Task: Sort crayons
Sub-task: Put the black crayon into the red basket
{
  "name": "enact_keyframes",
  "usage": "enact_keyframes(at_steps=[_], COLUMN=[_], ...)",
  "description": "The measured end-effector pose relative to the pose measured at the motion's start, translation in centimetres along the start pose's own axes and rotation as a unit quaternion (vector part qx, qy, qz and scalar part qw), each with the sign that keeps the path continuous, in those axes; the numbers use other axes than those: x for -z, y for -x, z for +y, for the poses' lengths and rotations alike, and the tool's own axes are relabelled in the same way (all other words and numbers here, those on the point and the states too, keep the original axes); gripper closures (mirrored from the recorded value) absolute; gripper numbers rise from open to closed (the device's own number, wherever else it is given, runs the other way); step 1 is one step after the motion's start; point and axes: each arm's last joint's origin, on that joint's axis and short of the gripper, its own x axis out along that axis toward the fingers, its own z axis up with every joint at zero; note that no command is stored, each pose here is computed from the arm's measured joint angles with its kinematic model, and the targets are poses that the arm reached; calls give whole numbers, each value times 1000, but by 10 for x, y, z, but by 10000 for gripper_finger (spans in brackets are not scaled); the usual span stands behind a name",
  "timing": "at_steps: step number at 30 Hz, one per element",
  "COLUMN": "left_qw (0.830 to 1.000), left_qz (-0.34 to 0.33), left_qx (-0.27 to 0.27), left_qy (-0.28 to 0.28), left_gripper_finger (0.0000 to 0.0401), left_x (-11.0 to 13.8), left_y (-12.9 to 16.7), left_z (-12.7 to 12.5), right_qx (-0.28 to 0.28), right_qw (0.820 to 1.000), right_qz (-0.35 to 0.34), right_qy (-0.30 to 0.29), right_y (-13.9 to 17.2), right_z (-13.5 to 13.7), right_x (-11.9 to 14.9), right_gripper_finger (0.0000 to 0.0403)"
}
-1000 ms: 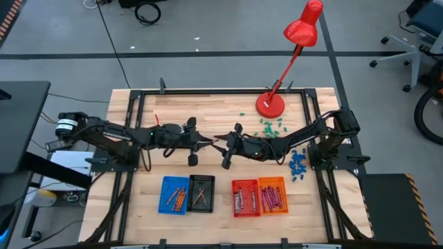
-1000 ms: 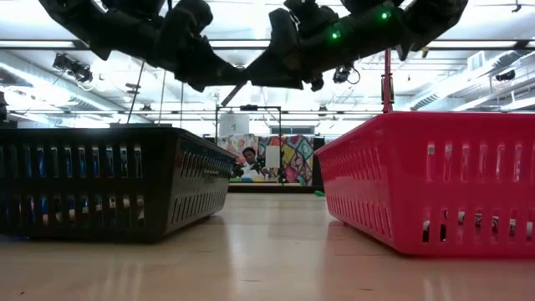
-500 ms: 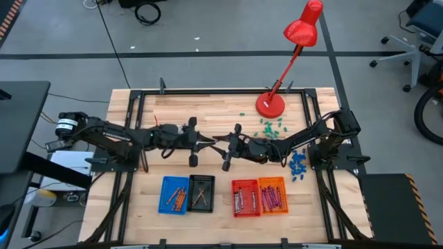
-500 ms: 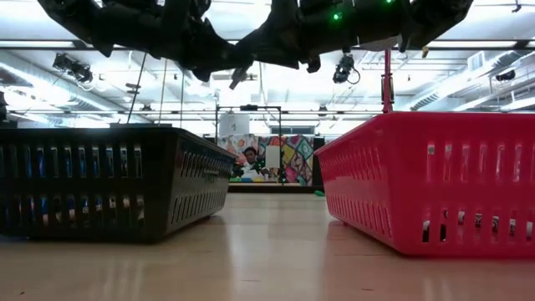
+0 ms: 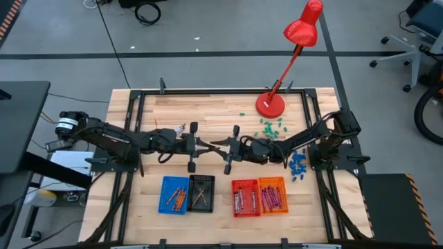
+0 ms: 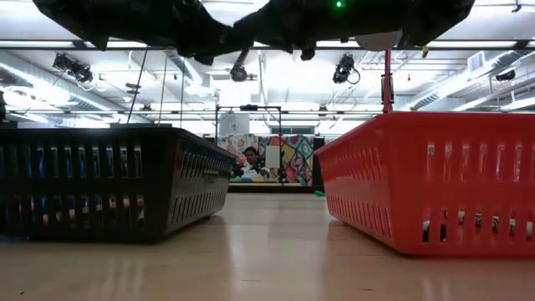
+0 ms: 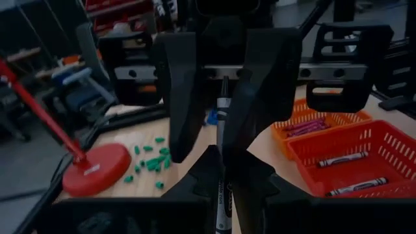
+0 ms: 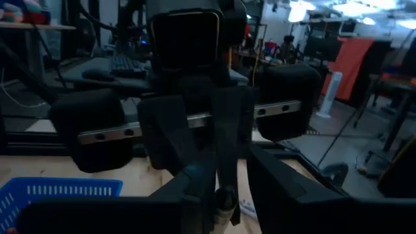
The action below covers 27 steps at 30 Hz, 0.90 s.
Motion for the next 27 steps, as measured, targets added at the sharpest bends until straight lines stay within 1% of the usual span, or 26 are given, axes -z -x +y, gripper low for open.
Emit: enact_keyframes(at_steps=[4,7,10,15,22,27], left_qw=[1000,999,998,998,998,998], left_qz=[-14,-29,-42,-46,-45,-43], left_qx=[7,27,35,40,41,39], left_qy=[-19,-20,-19,-18,-7,-3], left_gripper_finger=[367,367,367,367,367,364], left_x=[-3,-5,-7,-8,-7,-7], left_y=[0,0,1,1,1,0], left_z=[-2,-3,-4,-4,-3,-1], right_qx=[-9,-14,-17,-19,-30,-30], right_qw=[1000,999,998,998,998,998], right_qz=[-15,-25,-32,-37,-40,-40], right_qy=[25,37,46,50,50,48], right_y=[3,5,6,7,7,7], right_z=[7,10,12,14,14,14], right_x=[-4,-6,-8,-9,-9,-9], right_gripper_finger=[322,327,330,342,379,379])
